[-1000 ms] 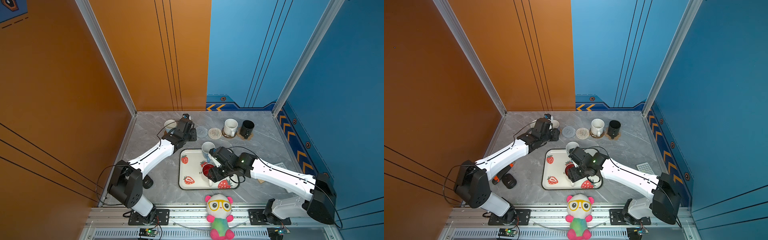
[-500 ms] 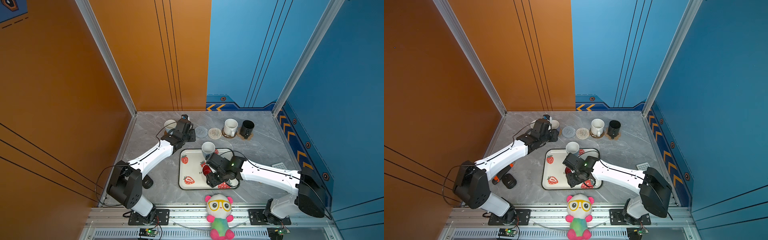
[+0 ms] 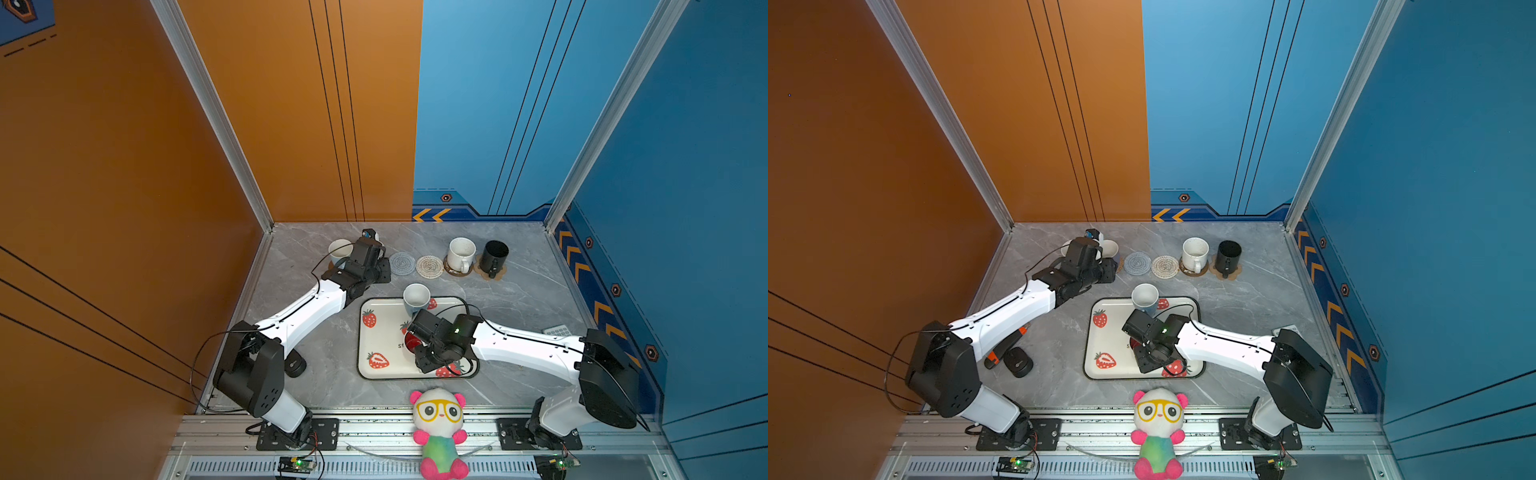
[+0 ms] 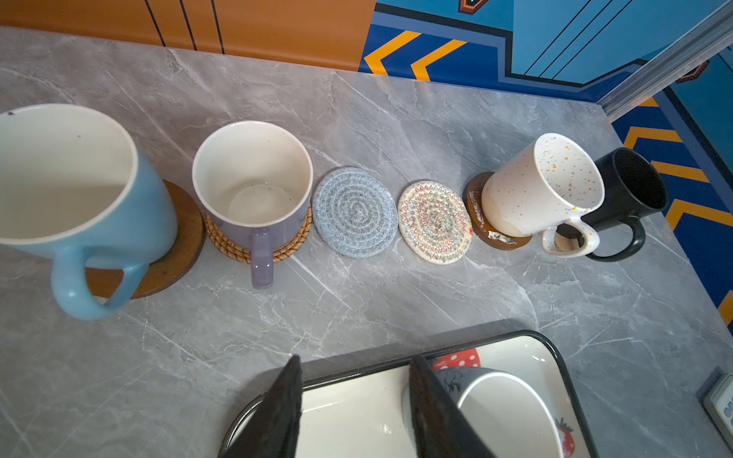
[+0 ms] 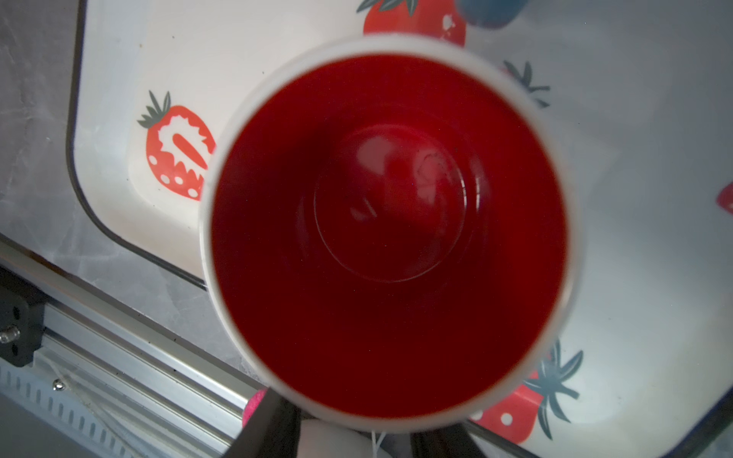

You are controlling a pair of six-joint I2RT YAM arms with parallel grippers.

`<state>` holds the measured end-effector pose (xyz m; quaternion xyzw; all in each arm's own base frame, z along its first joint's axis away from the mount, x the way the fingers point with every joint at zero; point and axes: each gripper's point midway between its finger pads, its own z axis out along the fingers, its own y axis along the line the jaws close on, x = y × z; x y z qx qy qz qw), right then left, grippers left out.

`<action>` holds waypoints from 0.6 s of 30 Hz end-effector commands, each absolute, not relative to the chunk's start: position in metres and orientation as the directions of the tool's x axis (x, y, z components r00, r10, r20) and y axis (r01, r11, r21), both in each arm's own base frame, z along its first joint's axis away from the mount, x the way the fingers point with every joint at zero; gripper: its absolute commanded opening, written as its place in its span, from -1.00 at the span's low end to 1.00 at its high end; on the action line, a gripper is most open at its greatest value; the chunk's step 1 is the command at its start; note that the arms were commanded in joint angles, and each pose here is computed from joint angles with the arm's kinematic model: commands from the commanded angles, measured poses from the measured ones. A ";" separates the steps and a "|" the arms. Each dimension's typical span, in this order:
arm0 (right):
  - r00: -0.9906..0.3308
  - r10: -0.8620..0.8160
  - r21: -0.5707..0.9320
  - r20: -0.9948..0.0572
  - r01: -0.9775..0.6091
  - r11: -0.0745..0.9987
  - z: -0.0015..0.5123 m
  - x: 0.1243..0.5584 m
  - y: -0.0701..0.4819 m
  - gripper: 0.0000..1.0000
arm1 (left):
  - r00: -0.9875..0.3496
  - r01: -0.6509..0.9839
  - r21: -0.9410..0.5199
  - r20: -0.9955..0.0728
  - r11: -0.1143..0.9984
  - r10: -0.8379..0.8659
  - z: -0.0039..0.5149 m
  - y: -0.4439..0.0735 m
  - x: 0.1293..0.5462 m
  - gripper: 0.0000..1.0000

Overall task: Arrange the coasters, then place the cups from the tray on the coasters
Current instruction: 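Lower right gripper into the red-lined white mug on the tray, then grasp the red-lined mug rim with right gripper and lift it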

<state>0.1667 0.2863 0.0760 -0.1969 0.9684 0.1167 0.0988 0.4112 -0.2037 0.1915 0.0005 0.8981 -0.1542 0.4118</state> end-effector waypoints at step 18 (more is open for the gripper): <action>-0.923 -0.313 0.178 -0.224 -0.355 0.918 0.056 0.167 0.293 -0.32 | -0.647 0.142 -0.332 -0.744 0.933 -0.166 0.199 -0.204 0.413 -0.09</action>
